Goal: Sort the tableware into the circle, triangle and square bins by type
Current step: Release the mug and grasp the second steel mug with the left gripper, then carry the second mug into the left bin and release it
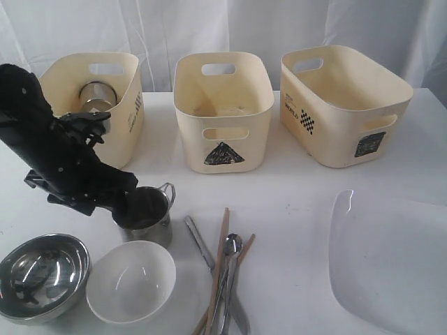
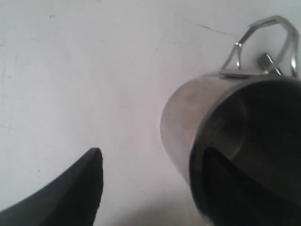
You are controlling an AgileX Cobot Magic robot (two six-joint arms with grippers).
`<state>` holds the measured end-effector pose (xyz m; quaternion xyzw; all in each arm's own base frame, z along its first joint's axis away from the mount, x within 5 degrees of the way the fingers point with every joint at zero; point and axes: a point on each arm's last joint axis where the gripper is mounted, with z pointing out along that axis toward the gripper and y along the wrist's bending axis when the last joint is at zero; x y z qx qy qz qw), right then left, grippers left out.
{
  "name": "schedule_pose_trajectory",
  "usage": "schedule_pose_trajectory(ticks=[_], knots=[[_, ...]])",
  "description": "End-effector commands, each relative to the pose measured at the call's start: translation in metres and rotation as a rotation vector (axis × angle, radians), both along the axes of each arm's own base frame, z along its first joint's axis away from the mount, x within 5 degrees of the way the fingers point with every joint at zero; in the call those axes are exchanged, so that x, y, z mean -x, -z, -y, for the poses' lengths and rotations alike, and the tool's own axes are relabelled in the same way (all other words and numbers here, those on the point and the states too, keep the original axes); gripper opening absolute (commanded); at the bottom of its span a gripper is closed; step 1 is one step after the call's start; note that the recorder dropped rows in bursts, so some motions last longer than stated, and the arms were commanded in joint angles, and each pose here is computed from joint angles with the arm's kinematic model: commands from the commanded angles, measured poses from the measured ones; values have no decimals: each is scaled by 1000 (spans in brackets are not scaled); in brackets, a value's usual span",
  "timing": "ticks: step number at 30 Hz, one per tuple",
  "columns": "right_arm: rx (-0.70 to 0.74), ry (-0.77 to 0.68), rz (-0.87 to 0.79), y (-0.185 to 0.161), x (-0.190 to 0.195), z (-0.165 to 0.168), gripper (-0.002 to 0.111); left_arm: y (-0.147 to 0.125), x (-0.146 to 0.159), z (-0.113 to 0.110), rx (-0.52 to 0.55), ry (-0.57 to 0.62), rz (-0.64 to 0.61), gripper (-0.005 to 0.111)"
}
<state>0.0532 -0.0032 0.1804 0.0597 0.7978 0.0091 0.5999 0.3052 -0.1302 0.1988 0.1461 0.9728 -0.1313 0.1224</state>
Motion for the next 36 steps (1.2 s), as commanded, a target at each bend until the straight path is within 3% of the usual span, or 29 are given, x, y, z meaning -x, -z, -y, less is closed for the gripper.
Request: schedule_pose_trajectory(ticks=[1,7,14,16,21,25,30,36], knots=[[5,-2,17,-1,0,0,0,17,-6,3,12,-31,15,64],[5,-2,17,-1,0,0,0,36,-10,5,1,-43,-24,64],[5,-2,17,-1,0,0,0,42,-14,5,1,-53,-4,62],[5,-2,17,-1,0,0,0,41,-15,5,1,-54,0,51],[5,-2,17,-1,0,0,0,41,-16,5,4,-58,15,2],[5,-2,17,-1,0,0,0,38,-18,6,10,-65,47,0],[5,-2,17,-1,0,0,0,10,-15,5,35,-56,109,0],[5,-2,17,-1,0,0,0,-64,-5,-3,36,4,311,0]])
